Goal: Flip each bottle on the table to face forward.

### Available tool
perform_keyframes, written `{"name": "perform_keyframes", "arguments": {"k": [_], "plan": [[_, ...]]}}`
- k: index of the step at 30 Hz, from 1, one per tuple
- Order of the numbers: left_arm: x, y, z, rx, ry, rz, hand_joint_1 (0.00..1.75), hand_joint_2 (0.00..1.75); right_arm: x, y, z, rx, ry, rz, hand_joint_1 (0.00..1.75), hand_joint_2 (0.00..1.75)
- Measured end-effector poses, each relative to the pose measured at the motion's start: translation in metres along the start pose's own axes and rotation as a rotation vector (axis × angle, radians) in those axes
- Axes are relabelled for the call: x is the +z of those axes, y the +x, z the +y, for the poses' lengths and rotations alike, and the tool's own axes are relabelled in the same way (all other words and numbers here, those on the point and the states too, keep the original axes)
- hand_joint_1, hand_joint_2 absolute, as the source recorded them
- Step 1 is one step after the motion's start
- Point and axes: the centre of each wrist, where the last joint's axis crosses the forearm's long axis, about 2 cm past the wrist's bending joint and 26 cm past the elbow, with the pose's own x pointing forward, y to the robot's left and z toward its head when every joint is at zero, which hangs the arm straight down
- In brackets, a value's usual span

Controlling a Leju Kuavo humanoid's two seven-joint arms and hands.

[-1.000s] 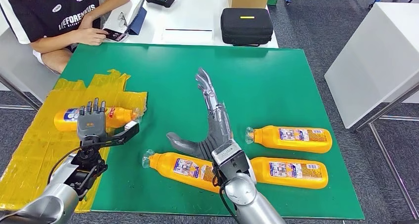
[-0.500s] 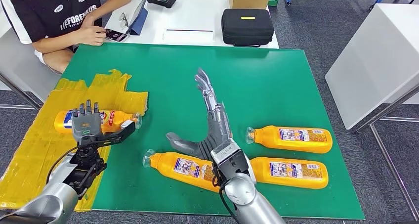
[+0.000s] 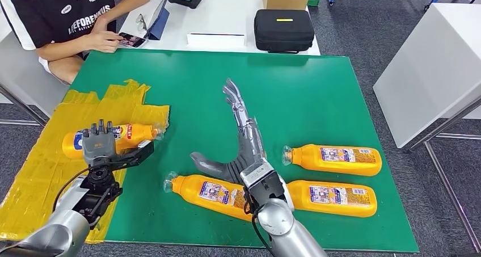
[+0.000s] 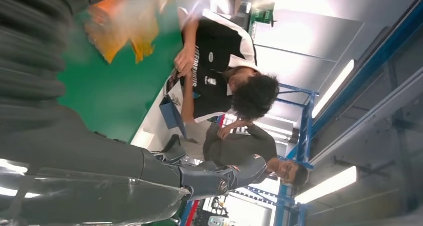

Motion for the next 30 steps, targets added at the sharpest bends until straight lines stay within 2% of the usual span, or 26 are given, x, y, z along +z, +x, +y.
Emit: {"name": "perform_keyframes", "arguments": {"k": [8,12,21,30], "plan": [[-0.003,0.007,0.021,-0.054,0.006,0.013,0.0,0.0,0.0,0.0,0.001,0.046,0.054,0.035,0.0,1.75],[-0.003,0.009,0.029,-0.057,0.022,0.027,0.0,0.0,0.0,0.0,0.001,0.118,0.095,0.082,0.0,1.75],[-0.001,0.013,0.039,-0.059,0.052,0.054,0.0,0.0,0.002,0.001,0.006,0.311,0.193,0.133,0.0,1.75],[0.001,0.013,0.043,-0.05,0.074,0.053,0.0,0.0,0.004,0.001,0.011,0.338,0.226,0.141,0.0,1.75]]}}
